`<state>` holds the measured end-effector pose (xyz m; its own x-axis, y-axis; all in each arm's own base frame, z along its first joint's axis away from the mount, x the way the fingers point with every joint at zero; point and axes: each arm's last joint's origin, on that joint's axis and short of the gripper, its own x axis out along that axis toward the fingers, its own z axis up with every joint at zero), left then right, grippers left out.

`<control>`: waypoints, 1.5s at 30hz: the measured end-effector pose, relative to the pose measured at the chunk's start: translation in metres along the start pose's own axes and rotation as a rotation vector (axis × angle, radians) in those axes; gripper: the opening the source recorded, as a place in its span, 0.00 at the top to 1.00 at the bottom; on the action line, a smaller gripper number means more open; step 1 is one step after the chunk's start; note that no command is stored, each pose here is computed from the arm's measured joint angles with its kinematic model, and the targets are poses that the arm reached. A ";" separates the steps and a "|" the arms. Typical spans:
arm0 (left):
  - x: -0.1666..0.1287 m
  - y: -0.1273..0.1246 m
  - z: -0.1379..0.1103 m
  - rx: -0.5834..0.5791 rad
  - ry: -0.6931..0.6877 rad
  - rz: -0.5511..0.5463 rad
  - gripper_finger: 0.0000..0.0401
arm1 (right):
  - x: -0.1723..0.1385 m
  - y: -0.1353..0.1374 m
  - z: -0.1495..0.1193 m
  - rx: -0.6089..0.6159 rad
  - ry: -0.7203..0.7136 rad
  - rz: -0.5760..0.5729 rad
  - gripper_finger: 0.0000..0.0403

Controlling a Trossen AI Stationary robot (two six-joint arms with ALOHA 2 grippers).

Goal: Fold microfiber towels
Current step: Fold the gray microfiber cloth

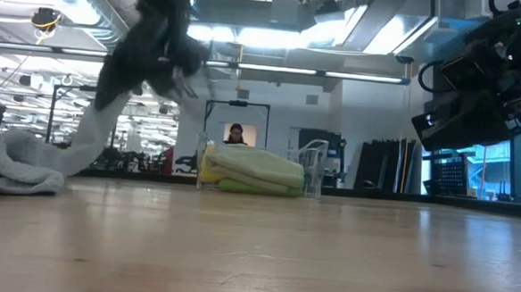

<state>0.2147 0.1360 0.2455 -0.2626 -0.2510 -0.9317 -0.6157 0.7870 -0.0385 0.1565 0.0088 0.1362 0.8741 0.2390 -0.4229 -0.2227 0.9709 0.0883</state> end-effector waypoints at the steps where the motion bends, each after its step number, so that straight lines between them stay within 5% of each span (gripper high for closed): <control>1: -0.010 -0.009 -0.008 0.000 -0.055 -0.033 1.00 | 0.000 0.000 0.000 0.000 -0.001 0.000 0.94; 10: -0.103 -0.105 -0.094 0.102 -0.454 -0.226 1.00 | 0.000 0.000 0.006 -0.033 -0.056 -0.003 0.94; 20: -0.148 -0.201 -0.159 0.517 -0.910 -0.498 1.00 | -0.008 0.009 0.041 -0.105 -0.429 0.065 0.94; 26: -0.137 -0.210 -0.164 0.528 -0.914 -0.384 1.00 | -0.009 0.018 0.055 -0.156 -0.508 0.099 0.86; 37: -0.146 -0.201 -0.146 0.553 -0.997 -0.332 1.00 | 0.013 0.061 0.104 -0.126 -0.538 0.329 0.43; 45: -0.154 -0.206 -0.133 0.610 -1.043 -0.420 1.00 | 0.082 0.079 0.117 -0.315 -0.419 0.190 0.41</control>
<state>0.2834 -0.0620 0.4453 0.7434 -0.2012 -0.6379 0.0025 0.9545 -0.2981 0.2610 0.1068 0.2141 0.8887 0.4579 -0.0252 -0.4550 0.8735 -0.1730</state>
